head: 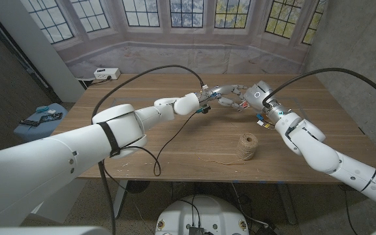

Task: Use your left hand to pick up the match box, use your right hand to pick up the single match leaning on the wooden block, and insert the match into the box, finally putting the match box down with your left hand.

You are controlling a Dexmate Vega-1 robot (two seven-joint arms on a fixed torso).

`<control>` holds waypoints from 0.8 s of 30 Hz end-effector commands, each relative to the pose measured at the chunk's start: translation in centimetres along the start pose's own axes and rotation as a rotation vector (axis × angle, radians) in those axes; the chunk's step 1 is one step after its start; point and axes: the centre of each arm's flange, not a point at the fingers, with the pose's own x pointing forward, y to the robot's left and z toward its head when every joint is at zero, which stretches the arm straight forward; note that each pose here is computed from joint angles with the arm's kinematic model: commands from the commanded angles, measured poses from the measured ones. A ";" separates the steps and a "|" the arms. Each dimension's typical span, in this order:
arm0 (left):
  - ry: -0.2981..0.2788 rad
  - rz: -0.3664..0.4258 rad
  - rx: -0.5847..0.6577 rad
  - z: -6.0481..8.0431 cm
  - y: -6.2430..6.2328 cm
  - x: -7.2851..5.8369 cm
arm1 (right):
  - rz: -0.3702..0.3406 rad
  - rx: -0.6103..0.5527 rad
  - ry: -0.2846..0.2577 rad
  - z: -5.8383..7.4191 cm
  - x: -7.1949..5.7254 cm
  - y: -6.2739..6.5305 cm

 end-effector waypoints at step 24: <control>0.017 -0.012 0.006 -0.4 0.1 -0.1 | 0.036 0.017 0.042 -0.6 0.3 0.0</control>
